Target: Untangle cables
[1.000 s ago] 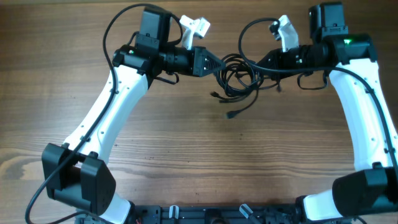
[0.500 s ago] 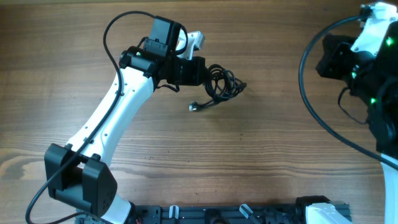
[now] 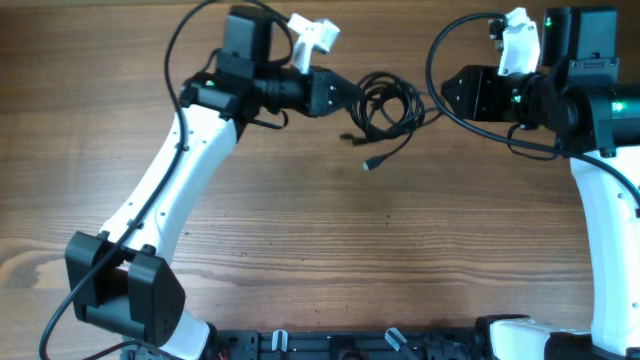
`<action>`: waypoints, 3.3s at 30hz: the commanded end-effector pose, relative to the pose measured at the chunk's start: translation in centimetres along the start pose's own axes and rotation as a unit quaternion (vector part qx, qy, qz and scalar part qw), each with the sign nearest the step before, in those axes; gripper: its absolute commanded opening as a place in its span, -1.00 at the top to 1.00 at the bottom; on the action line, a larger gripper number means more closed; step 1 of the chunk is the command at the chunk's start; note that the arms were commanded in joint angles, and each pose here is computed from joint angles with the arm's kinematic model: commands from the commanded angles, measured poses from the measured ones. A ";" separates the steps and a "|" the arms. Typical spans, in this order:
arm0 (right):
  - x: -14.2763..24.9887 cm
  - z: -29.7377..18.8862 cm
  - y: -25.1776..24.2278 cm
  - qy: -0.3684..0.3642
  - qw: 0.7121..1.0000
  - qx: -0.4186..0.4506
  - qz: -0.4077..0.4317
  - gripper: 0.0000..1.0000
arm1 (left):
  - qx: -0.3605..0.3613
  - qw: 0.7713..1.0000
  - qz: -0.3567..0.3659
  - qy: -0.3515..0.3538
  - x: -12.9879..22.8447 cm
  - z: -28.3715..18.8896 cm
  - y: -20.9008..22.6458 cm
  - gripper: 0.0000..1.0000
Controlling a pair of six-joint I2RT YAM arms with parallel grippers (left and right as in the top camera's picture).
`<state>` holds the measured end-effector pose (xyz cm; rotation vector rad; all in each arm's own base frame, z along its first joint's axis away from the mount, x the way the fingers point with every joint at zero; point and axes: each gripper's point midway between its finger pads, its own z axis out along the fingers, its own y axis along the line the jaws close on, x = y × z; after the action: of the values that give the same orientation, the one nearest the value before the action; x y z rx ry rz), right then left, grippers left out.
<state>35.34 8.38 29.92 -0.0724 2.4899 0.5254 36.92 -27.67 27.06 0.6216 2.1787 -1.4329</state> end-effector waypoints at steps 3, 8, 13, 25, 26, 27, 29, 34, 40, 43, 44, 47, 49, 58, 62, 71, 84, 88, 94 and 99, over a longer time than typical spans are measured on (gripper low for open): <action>0.1 0.1 2.0 0.006 0.998 -0.062 -0.031 -0.25 | 0.127 0.989 0.080 -0.019 -1.7 -3.1 -4.9 0.92; 0.2 0.3 2.7 0.012 0.996 -0.085 -0.037 -0.27 | 0.128 0.987 0.094 -0.026 -2.2 -3.2 -5.1 0.92; 0.2 0.5 2.5 0.012 0.996 -0.079 -0.050 -0.36 | 0.139 0.984 0.103 -0.043 -3.5 -3.5 -6.0 0.92; 0.8 3.0 -0.6 0.048 0.998 -0.015 -0.032 -0.32 | 0.144 0.981 0.120 -0.049 -3.9 -3.6 -6.3 0.92; 0.7 3.0 -0.5 0.047 0.998 -0.016 -0.034 -0.32 | 0.144 0.981 0.123 -0.050 -3.9 -3.6 -6.3 0.92; 0.6 3.0 -0.4 0.044 0.998 -0.019 -0.035 -0.32 | 0.145 0.980 0.125 -0.051 -4.0 -3.6 -6.4 0.92; 0.5 2.8 0.5 0.038 0.997 -0.043 -0.055 -0.31 | 0.145 0.980 0.126 -0.051 -4.0 -3.6 -6.4 0.92; -0.2 2.4 1.7 0.021 0.994 -0.077 -0.070 -0.31 | 0.145 0.980 0.126 -0.051 -4.0 -3.6 -6.4 0.92; -0.2 1.9 4.1 0.016 0.986 -0.146 -0.084 -0.31 | 0.146 0.981 0.116 -0.048 -3.9 -3.5 -6.5 0.92; -0.1 1.9 4.1 0.019 0.986 -0.146 -0.082 -0.31 | 0.147 0.981 0.116 -0.047 -3.8 -3.3 -6.6 0.92; 0.0 1.9 4.1 0.022 0.986 -0.146 -0.081 -0.31 | 0.147 0.982 0.113 -0.046 -3.8 -3.3 -6.6 0.92; 0.3 1.9 4.1 0.027 0.986 -0.147 -0.080 -0.32 | 0.148 0.982 0.106 -0.045 -3.8 -3.3 -6.6 0.92; 0.5 2.0 4.6 0.031 0.984 -0.151 -0.087 -0.32 | 0.148 0.983 0.102 -0.045 -3.8 -3.3 -6.6 0.92; 1.2 3.3 5.7 0.048 0.980 -0.161 -0.106 -0.33 | 0.148 0.987 0.054 -0.039 -3.9 -3.3 -6.5 0.92; 1.0 3.4 5.9 0.047 0.980 -0.165 -0.103 -0.34 | 0.148 0.987 0.054 -0.039 -3.9 -3.3 -6.5 0.92; -0.8 4.4 0.7 0.019 0.999 -0.003 0.044 -0.33 | 0.019 0.992 -0.102 -0.065 -4.0 -2.1 -1.5 0.92; 0.0 3.9 -3.5 0.018 0.988 0.117 0.102 -0.41 | -0.157 0.925 -0.344 0.043 5.8 6.9 8.0 0.92; 0.3 3.8 -3.9 0.021 0.986 0.131 0.103 -0.43 | -0.174 0.901 -0.394 0.050 7.2 7.6 10.5 0.92; 0.3 3.8 -3.9 0.021 0.986 0.131 0.103 -0.49 | -0.228 0.895 -0.383 0.013 6.4 5.9 13.7 -1.00; 0.5 3.7 -4.0 0.027 0.986 0.132 0.100 -0.51 | -0.232 0.908 -0.349 -0.026 3.7 2.0 13.9 -0.99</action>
<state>37.37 6.46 25.79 0.2628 2.6039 0.3007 41.15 -26.22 10.93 -0.4949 2.7987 -1.1346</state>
